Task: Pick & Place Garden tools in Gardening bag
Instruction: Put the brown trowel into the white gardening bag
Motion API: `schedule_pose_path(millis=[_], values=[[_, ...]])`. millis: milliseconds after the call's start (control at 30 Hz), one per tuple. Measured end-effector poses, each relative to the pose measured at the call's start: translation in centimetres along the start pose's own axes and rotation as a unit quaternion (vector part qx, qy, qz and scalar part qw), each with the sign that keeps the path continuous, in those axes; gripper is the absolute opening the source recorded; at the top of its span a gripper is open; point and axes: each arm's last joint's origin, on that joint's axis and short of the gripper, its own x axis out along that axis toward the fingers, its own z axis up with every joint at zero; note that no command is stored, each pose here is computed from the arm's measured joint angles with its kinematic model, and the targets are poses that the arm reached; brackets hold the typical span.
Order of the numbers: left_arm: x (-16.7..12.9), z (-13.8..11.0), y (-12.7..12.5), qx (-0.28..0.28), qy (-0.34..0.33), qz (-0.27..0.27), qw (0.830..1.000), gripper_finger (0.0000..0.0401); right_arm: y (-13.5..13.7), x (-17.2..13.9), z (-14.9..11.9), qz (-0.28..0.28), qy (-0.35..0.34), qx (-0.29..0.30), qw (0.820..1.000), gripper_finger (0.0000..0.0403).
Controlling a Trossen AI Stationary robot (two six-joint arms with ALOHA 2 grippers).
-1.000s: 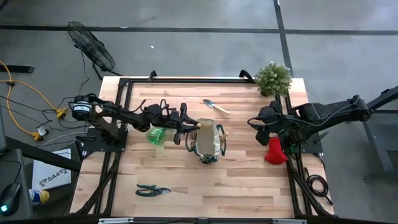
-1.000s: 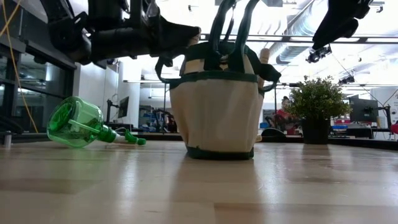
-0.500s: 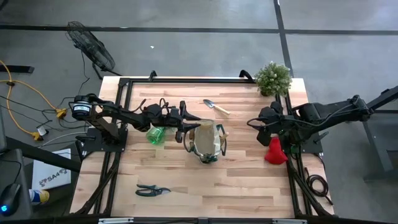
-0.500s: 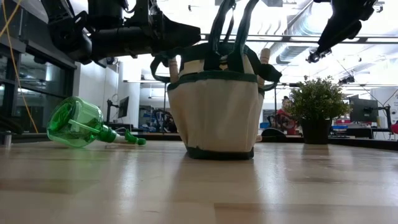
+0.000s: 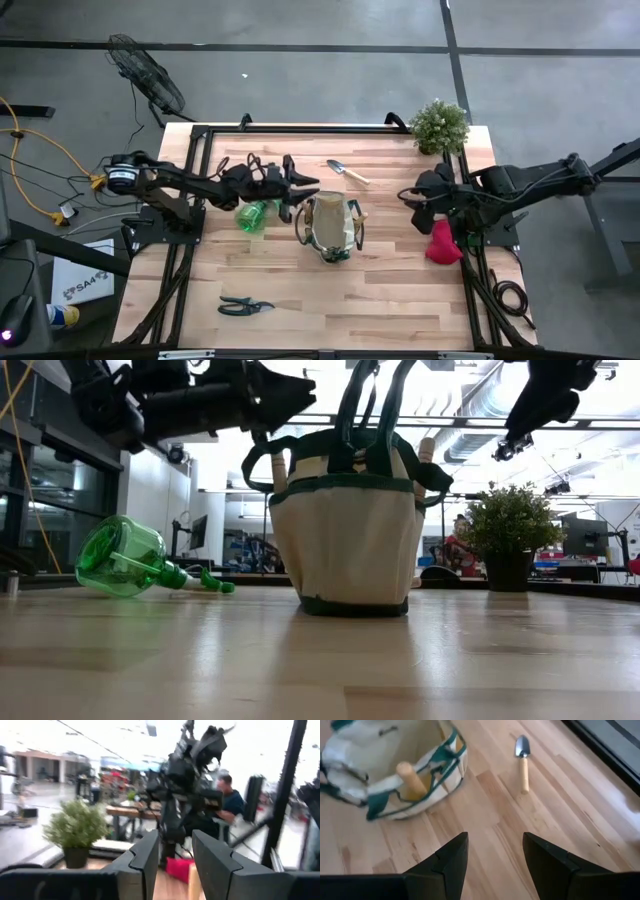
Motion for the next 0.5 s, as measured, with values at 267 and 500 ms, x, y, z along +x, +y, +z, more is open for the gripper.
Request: schedule_pose_path(millis=[267,500], values=[[-0.7,1.9,0.0,-0.047,0.005,0.06,0.997,0.0115,-1.6,1.4,2.4,0.009,-0.026,0.037,0.999,0.0181],[-0.3,3.8,-0.2,-0.067,0.054,0.073,0.994,0.0115,-3.2,5.5,4.9,0.008,-0.001,0.01,1.0,0.0181]])
